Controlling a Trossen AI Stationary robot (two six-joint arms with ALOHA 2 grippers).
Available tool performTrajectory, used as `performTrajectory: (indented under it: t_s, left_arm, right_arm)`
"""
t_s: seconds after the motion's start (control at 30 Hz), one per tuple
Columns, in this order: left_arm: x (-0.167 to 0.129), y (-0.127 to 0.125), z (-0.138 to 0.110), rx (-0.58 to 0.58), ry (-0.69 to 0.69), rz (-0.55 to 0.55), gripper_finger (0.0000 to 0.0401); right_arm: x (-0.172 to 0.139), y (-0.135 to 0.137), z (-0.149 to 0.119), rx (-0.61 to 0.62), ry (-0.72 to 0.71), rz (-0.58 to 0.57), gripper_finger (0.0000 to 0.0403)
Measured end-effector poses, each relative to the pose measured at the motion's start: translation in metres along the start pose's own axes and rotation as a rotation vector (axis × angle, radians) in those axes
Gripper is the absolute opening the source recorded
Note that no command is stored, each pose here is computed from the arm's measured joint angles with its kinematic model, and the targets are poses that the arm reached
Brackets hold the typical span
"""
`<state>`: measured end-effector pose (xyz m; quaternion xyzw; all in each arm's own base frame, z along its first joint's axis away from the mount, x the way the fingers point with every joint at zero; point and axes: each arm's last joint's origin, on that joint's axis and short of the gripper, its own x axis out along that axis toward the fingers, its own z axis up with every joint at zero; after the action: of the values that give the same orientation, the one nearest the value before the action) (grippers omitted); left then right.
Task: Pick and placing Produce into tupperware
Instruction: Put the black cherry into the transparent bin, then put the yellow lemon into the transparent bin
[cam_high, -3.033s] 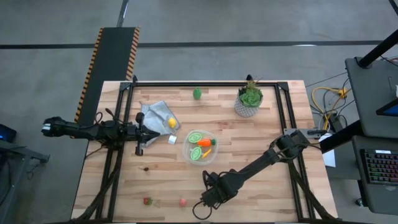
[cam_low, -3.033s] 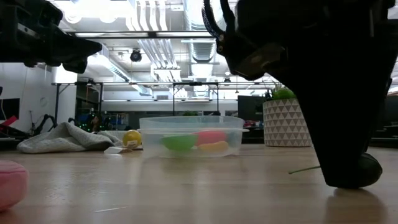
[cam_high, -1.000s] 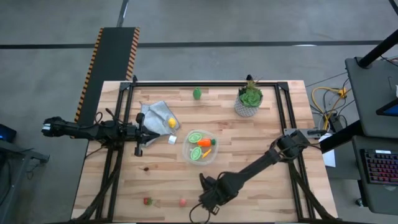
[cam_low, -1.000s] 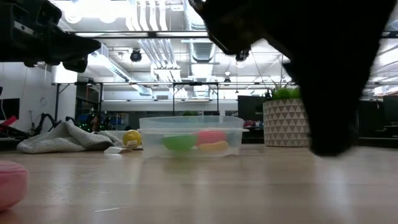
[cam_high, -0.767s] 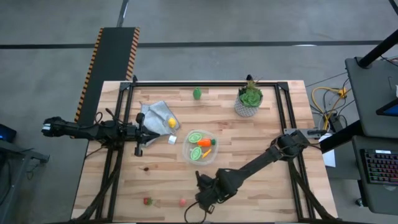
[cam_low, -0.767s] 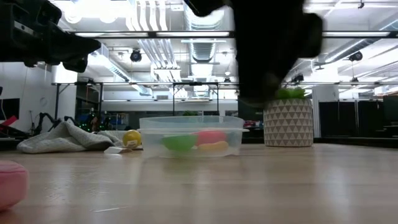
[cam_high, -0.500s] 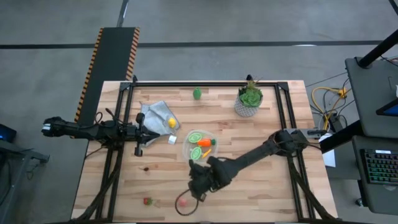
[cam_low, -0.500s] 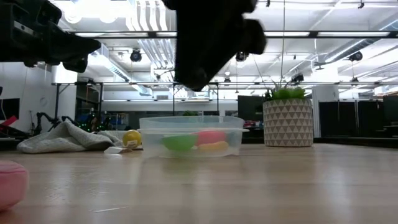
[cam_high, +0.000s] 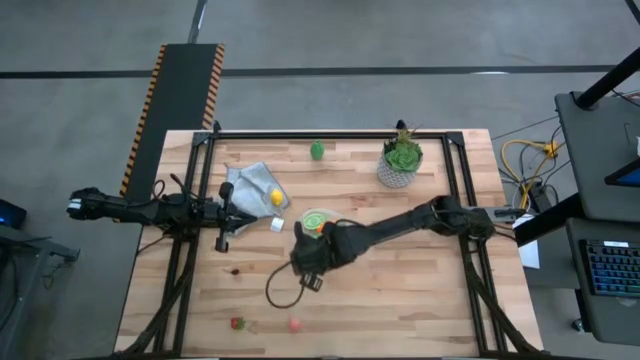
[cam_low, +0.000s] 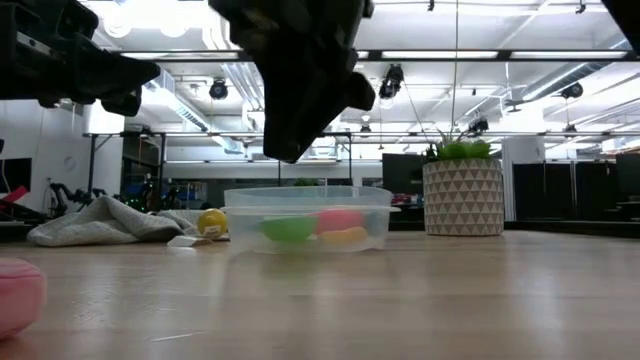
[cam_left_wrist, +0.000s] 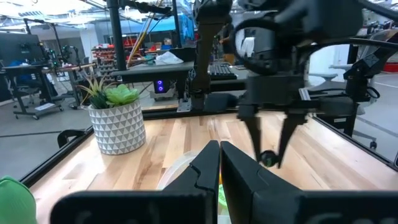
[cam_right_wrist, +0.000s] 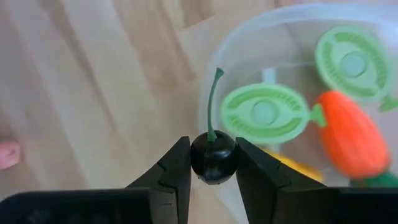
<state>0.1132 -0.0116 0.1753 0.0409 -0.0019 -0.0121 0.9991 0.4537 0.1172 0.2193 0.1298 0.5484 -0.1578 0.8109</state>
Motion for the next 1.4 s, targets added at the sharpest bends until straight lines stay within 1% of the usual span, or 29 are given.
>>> performTrajectory:
  t_s: [0.1,0.27,0.43,0.53,0.63,1.0,1.1,1.4]
  left_arm:
    - [0.000,0.000,0.000,0.000,0.000,0.000,0.0000]
    - [0.000,0.000,0.000,0.000,0.000,0.000,0.0000]
    - [0.000,0.000,0.000,0.000,0.001,0.000,0.0000]
    - [0.000,0.000,0.000,0.000,0.002,0.000,0.0000]
    - [0.000,0.000,0.000,0.000,0.001,-0.001,0.0000]
    - [0.000,0.000,0.000,0.000,0.002,-0.001,0.0000]
    - [0.000,0.000,0.000,0.000,0.002,-0.001,0.0000]
    - [0.000,0.000,0.000,0.000,0.002,-0.002,0.0000]
  right_arm:
    - [0.003,-0.013,0.009,-0.001,0.000,-0.013,0.0093]
    - [0.007,-0.032,0.020,0.005,0.039,0.004,0.0093]
    - [0.008,-0.045,0.015,0.016,0.150,-0.040,0.0093]
    - [0.007,-0.047,0.009,0.023,0.218,-0.051,0.0093]
    - [0.006,-0.048,0.006,0.021,0.251,-0.052,0.0093]
    - [0.006,-0.048,0.005,0.019,0.267,-0.057,0.0094]
    - [0.007,-0.048,0.004,0.019,0.268,-0.058,0.0104]
    - [0.007,-0.049,0.004,0.040,0.266,-0.065,0.0170]
